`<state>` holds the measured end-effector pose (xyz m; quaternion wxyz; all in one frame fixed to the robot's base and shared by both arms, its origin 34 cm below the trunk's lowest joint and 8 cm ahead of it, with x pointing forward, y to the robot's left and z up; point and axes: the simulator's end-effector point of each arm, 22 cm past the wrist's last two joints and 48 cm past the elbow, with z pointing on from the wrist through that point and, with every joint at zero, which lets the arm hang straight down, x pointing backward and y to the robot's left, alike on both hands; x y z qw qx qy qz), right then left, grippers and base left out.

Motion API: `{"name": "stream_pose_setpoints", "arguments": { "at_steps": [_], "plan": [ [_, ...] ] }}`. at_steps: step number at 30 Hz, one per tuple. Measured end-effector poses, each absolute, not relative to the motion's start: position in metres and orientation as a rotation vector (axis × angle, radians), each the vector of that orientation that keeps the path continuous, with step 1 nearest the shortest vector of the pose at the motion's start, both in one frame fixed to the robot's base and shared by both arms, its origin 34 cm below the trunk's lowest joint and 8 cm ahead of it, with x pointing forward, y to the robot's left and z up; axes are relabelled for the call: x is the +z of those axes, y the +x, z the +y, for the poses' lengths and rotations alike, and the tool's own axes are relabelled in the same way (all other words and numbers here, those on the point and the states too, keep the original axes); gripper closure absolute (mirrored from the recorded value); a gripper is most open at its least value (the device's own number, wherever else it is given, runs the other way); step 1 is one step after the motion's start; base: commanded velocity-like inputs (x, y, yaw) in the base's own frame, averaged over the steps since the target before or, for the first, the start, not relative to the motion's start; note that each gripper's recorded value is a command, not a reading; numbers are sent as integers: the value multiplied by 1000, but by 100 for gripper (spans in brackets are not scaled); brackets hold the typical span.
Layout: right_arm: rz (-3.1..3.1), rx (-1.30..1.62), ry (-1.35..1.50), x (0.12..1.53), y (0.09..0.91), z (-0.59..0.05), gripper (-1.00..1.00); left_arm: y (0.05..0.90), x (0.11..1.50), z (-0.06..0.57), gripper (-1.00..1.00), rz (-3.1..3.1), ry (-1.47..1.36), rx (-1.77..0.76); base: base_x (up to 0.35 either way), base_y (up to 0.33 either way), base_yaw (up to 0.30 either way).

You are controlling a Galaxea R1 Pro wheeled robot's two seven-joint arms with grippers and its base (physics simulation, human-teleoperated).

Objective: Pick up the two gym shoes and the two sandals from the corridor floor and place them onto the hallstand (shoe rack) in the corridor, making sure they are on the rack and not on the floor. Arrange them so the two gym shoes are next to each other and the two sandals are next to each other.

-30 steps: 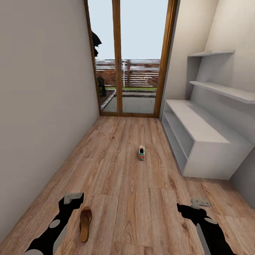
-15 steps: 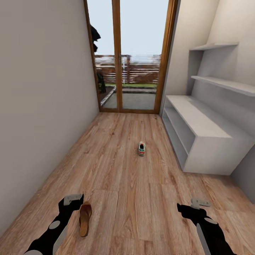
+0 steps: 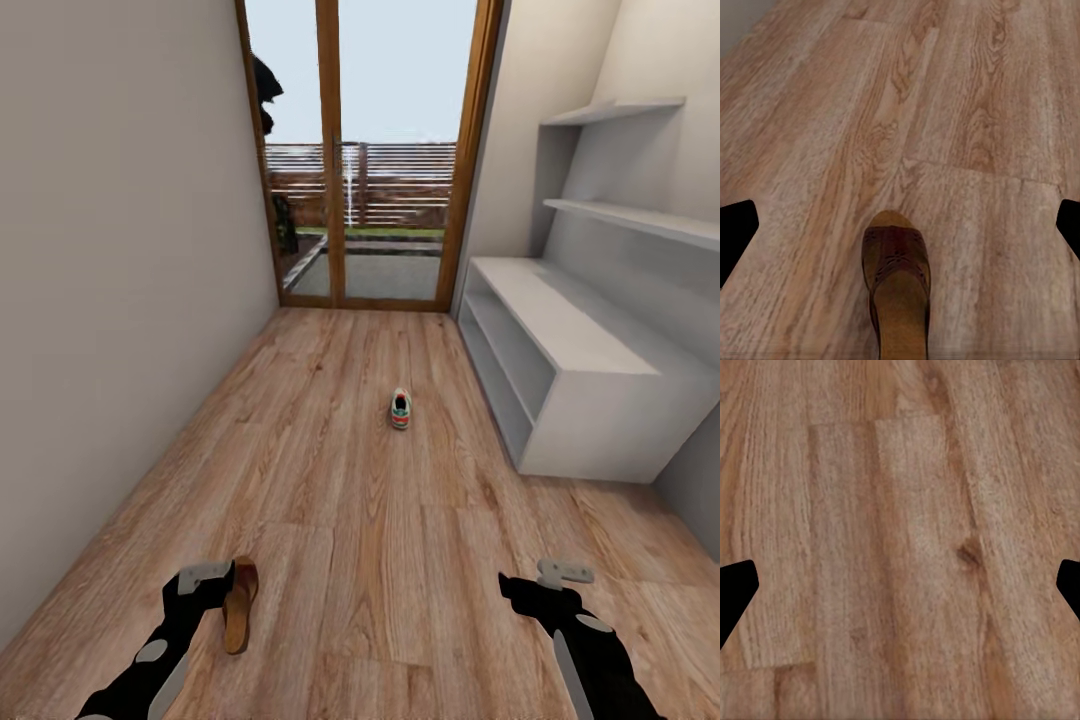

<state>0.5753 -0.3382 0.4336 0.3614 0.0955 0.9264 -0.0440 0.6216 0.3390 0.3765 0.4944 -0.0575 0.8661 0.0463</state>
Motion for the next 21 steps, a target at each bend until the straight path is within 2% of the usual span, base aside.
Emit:
{"name": "stream_pose_setpoints", "arguments": {
  "at_steps": [21],
  "plan": [
    [2396, -116, 246, 382, 562, -339, -100, 606, 322, 340, -100, 2115, -140, 114, 0, 0, 0]
  ]
}}
